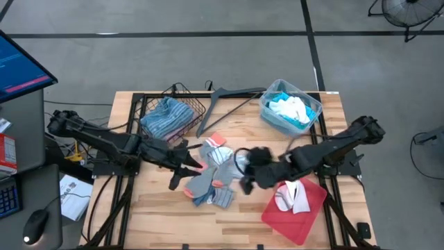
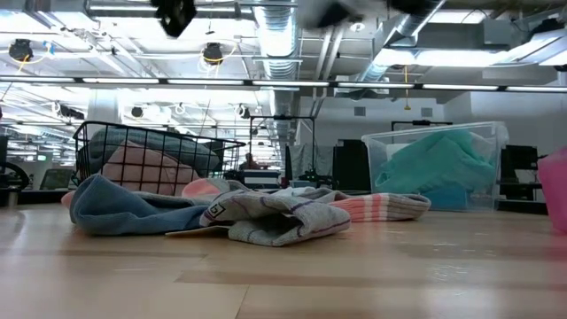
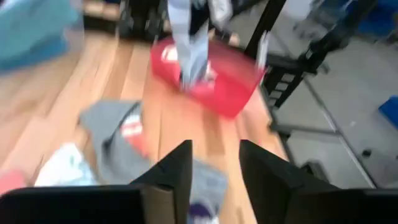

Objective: Pick & Place Cloths
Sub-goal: Put the bottom white patterned sock into the red bin, then put the left gray sock into the red bin

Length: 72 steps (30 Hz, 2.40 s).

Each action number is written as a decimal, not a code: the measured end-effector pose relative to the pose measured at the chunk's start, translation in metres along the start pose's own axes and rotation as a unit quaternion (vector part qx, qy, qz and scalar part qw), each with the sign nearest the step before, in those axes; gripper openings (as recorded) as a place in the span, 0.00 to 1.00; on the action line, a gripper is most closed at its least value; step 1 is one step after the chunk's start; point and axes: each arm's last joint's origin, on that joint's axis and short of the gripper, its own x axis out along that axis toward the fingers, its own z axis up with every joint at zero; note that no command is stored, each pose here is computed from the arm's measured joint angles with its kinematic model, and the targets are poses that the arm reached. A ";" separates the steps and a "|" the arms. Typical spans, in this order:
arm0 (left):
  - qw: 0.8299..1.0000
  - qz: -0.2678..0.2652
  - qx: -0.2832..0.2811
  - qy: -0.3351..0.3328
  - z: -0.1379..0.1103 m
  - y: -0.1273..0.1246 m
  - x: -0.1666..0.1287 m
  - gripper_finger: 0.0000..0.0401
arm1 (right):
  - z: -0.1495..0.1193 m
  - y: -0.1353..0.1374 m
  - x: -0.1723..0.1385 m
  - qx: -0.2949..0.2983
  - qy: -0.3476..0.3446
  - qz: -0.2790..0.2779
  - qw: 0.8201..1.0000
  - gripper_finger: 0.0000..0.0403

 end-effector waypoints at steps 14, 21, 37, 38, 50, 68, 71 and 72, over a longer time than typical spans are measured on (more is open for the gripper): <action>0.990 0.040 -0.025 0.132 -0.037 0.004 0.036 0.43 | -0.114 -0.010 -0.062 0.179 0.297 -0.240 0.907 0.00; 0.984 0.052 -0.032 0.169 -0.051 0.005 0.052 0.46 | -0.165 0.008 -0.049 0.168 0.363 -0.269 0.876 0.06; 0.947 0.133 -0.039 0.290 -0.083 0.018 0.044 0.62 | -0.173 0.016 -0.042 0.173 0.374 -0.241 0.879 0.77; 0.944 0.138 -0.044 0.297 -0.088 0.020 0.043 0.62 | -0.173 0.016 -0.041 0.173 0.374 -0.241 0.879 0.78; 0.938 0.131 -0.074 0.312 -0.140 0.016 0.035 0.62 | -0.173 0.015 -0.041 0.172 0.373 -0.243 0.879 0.77; 0.956 0.149 -0.031 0.251 -0.155 0.006 0.053 0.62 | -0.173 0.015 -0.041 0.172 0.373 -0.243 0.879 0.77; 0.953 0.147 -0.028 0.265 -0.163 0.005 0.057 0.60 | -0.173 0.015 -0.041 0.172 0.373 -0.243 0.879 0.77; 0.951 0.148 -0.030 0.270 -0.164 0.005 0.058 0.58 | -0.173 0.015 -0.041 0.172 0.373 -0.243 0.879 0.77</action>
